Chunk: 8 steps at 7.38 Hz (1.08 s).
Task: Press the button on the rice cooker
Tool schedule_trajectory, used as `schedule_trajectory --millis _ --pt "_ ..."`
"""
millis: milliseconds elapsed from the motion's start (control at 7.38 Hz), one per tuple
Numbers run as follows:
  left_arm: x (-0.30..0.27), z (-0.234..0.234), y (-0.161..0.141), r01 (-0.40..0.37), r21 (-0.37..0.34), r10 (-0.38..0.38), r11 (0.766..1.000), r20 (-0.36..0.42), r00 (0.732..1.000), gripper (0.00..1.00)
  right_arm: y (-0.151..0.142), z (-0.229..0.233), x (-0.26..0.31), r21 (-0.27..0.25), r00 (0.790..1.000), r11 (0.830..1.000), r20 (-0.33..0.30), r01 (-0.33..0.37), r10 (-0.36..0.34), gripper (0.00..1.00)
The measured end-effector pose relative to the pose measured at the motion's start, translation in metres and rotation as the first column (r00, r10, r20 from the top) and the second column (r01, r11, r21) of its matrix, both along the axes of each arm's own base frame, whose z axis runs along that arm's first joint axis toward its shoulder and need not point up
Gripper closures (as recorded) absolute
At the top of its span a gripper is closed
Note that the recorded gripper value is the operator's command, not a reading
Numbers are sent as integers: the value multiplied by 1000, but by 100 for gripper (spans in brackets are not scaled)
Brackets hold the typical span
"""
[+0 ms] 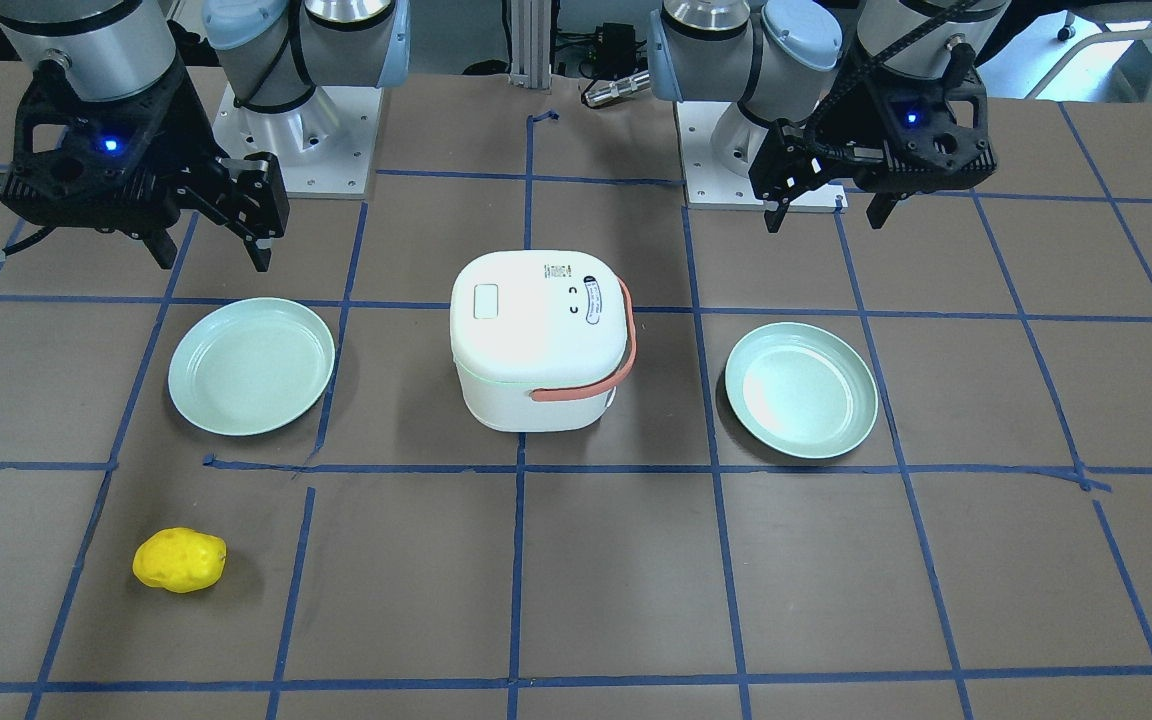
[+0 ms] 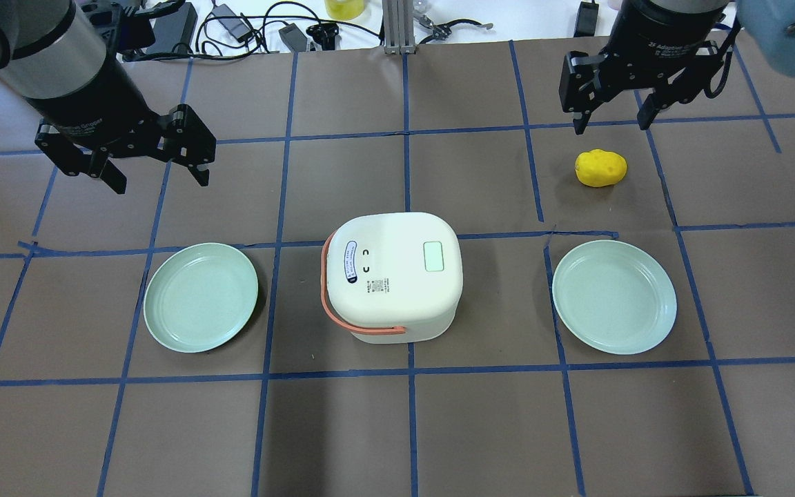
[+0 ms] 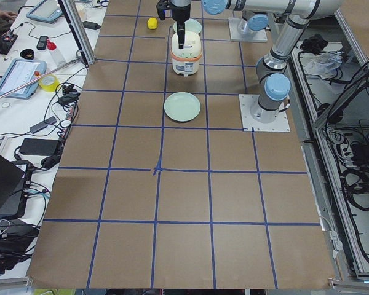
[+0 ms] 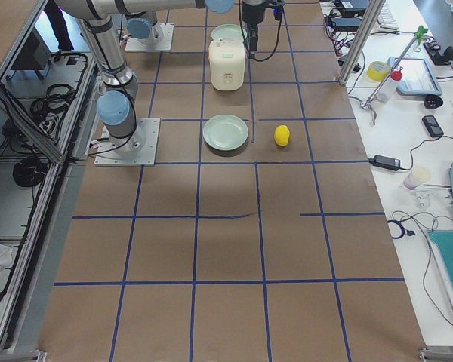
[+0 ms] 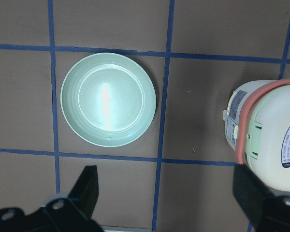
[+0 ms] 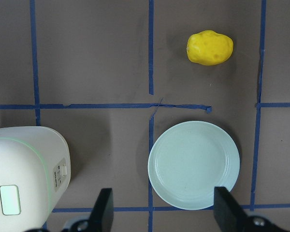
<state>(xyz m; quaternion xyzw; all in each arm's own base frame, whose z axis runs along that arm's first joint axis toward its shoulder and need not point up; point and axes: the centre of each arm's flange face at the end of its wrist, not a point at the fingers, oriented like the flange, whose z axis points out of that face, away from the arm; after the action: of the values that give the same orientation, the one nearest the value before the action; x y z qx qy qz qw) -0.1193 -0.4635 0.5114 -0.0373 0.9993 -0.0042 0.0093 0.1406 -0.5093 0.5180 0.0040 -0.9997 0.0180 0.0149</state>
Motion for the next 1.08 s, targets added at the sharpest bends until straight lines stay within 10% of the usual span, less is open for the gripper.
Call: schedule_trajectory --millis 1085 --pt "0 0 0 0 0 0 1000 0 1000 0 1 -9 2 8 1000 1000 6 -1 1 20"
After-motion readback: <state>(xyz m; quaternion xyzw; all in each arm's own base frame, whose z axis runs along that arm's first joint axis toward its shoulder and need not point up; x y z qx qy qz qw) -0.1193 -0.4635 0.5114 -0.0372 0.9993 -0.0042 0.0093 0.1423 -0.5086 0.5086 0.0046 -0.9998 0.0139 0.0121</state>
